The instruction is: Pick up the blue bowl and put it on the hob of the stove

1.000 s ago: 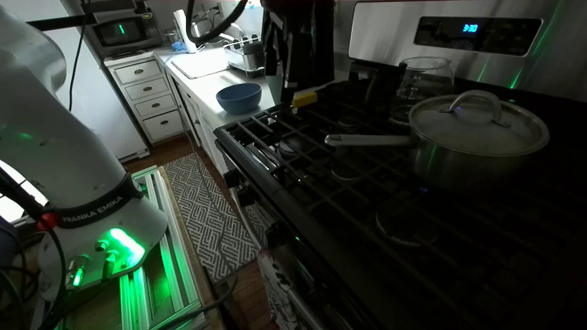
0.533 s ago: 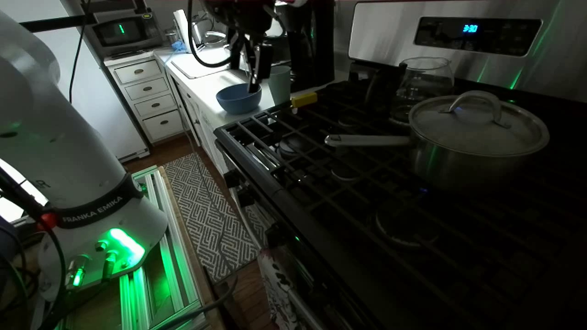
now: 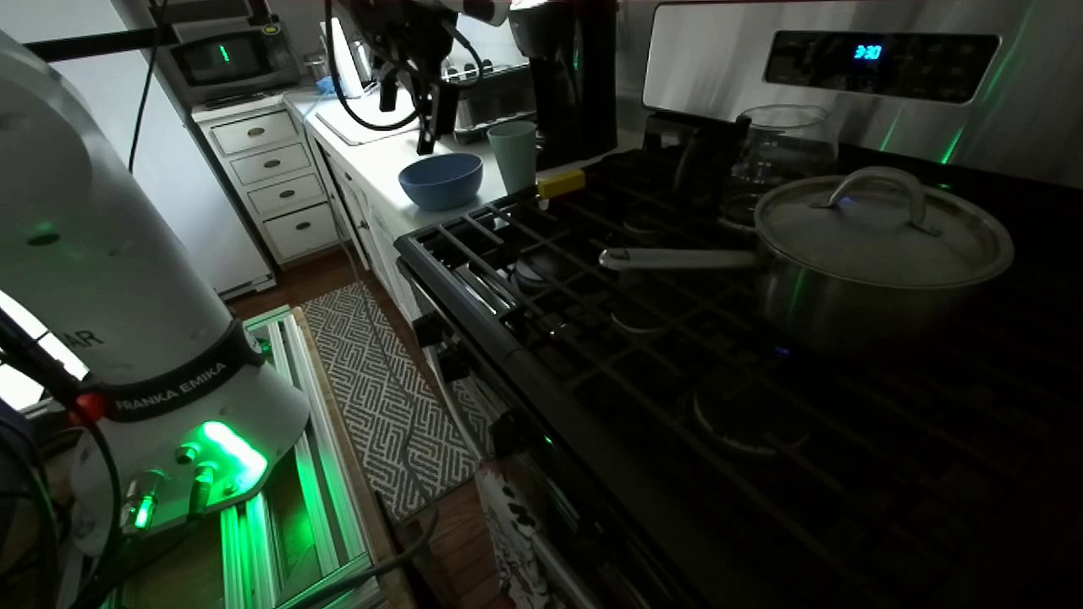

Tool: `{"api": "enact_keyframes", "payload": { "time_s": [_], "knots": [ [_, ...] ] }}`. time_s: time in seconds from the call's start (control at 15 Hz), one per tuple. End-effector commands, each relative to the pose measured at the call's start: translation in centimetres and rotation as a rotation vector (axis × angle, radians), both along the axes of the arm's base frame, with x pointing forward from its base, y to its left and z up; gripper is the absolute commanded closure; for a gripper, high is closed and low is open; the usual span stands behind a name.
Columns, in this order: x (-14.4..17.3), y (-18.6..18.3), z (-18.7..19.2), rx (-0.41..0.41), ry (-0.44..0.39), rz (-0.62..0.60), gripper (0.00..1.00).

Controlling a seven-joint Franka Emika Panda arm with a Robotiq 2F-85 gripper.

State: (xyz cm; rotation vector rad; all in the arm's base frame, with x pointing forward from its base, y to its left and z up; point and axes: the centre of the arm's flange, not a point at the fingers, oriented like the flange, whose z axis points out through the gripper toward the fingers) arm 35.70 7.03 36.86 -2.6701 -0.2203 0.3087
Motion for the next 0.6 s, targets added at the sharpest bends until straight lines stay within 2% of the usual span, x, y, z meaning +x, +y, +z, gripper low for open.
{"api": "enact_keyframes", "payload": {
  "time_s": [0.0, 0.07, 0.13, 0.4, 0.53],
  "knots": [
    [1.3, 2.0, -1.3, -0.067, -0.016, -0.102, 0.0],
    [2.1, 3.6, -2.6, -0.112, -0.052, -0.065, 0.0],
    [2.7, 5.0, -3.6, -0.141, -0.048, -0.026, 0.0],
    [3.5, 9.3, -7.8, -0.325, -0.066, -0.028, 0.0],
    [4.0, 10.1, -9.8, -0.418, -0.098, -0.037, 0.0]
  ]
}}
